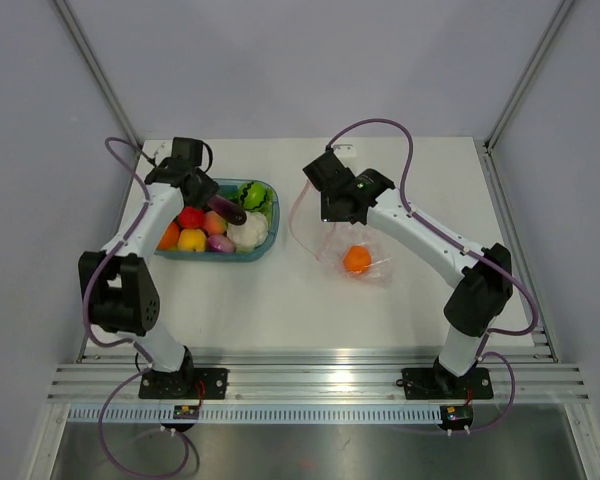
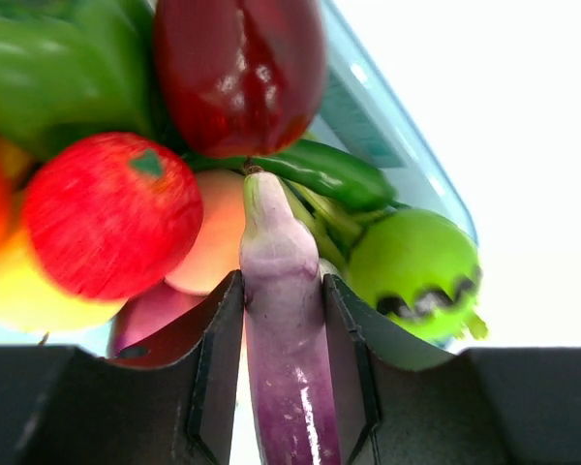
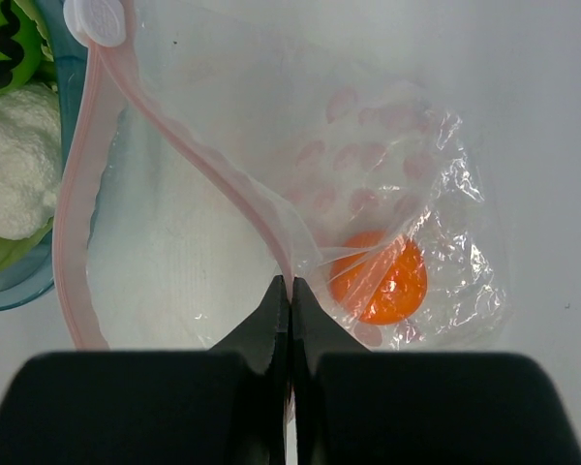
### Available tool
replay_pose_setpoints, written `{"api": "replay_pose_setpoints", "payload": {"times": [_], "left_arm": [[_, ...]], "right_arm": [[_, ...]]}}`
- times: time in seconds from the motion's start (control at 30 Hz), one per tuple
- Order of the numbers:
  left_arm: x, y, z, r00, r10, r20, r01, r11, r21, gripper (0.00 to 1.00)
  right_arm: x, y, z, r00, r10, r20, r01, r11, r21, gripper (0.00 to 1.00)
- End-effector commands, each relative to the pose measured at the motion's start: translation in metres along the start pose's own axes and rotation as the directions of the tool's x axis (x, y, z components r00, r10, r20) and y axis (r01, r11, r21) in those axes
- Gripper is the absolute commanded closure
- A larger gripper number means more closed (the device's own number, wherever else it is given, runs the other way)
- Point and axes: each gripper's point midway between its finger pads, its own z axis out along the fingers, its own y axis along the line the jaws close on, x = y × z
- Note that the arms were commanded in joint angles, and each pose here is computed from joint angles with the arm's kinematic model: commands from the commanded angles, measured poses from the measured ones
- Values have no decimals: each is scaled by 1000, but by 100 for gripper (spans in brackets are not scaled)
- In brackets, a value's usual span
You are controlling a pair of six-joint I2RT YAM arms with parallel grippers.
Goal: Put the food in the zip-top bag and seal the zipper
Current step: Pick up the fake vegetable from the bin.
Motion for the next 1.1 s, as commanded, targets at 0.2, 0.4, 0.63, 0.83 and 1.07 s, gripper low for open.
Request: {"api": "replay_pose_setpoints", "payload": {"times": [0.2, 0.4, 0.63, 0.83, 1.07], "left_arm": [[-25, -19, -85, 984, 68, 167, -94, 984, 150, 88], [-13, -51, -126, 976, 94, 195, -143, 956, 257, 87], [15, -83, -141, 973, 130, 191, -186, 932, 311, 87], [42, -106, -144, 967, 150, 204, -210, 926, 315, 87], [57, -113, -151, 929, 112, 352, -210, 944, 255, 87]], "right_arm": [[-8, 15, -11, 999, 47, 16, -46, 995, -83, 100], [-7, 28, -8, 999, 48, 2, -48, 992, -114, 100], [-6, 43, -13, 999, 44, -7, -45, 987, -153, 100], [-6, 50, -17, 999, 49, -15, -50, 982, -183, 100], [-8, 53, -24, 997, 70, -14, -71, 975, -211, 100]]}}
